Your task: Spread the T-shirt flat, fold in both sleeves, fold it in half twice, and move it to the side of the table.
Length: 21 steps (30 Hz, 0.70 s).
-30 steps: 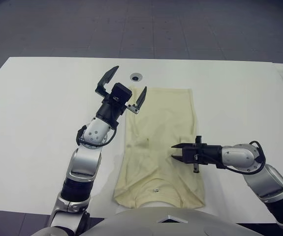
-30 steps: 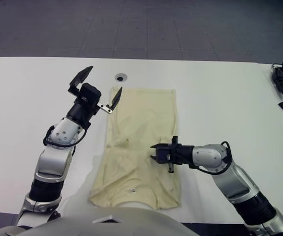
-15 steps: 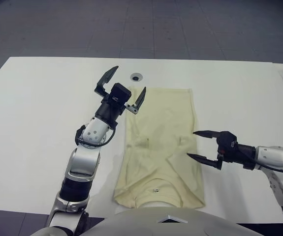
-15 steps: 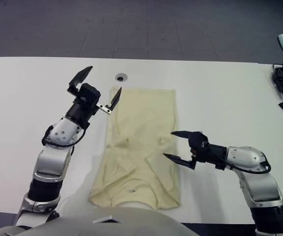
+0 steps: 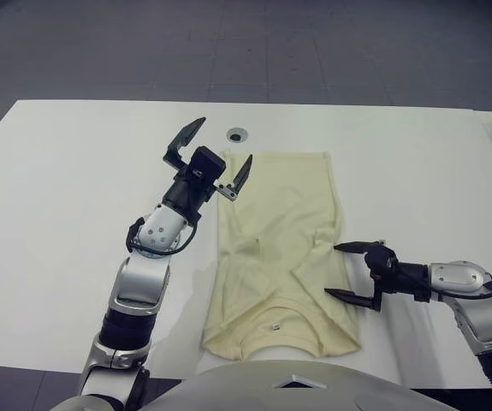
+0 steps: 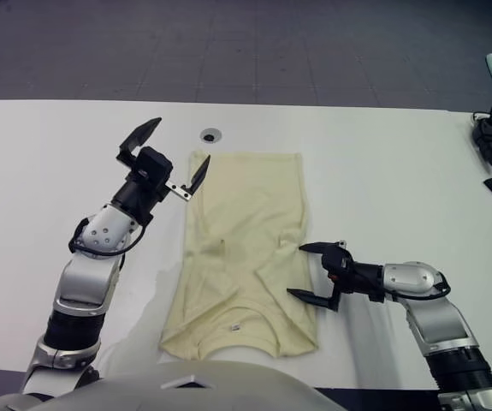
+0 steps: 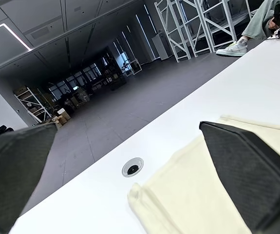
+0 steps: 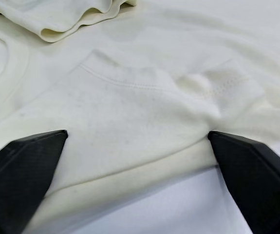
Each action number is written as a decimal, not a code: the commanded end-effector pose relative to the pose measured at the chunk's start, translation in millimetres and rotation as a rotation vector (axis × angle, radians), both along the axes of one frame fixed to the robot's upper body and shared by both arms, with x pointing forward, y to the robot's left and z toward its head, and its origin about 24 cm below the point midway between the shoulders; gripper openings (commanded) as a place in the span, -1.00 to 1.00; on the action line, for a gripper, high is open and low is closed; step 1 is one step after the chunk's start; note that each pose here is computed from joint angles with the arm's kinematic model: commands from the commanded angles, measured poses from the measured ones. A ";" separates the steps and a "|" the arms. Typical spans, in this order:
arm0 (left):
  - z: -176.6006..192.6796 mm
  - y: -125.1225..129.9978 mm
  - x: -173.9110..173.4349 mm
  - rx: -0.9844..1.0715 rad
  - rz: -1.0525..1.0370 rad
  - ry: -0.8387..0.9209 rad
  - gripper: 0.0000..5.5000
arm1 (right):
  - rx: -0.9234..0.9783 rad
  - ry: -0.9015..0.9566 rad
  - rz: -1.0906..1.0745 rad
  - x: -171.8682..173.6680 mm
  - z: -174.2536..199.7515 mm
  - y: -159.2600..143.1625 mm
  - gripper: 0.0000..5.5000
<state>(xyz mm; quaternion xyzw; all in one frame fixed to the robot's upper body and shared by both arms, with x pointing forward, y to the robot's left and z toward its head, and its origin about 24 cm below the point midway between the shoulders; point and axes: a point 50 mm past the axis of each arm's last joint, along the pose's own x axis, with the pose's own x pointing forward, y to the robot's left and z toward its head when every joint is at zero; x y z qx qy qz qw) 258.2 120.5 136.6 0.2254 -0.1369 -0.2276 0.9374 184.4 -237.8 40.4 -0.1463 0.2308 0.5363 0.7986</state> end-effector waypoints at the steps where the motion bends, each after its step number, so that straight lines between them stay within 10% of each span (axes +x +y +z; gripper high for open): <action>1: 1.8 5.9 3.5 0.045 -0.013 -0.002 0.96 | -0.020 0.068 -0.088 -14.1 -2.0 -11.5 0.95; 12: 12.0 53.8 -56.5 0.474 -0.493 0.120 0.96 | 0.065 -0.239 -0.072 -38.6 87.1 4.0 0.95; 21: -4.8 67.7 -137.8 0.680 -0.800 0.373 0.96 | -0.205 -0.146 0.101 -89.1 74.5 8.4 0.95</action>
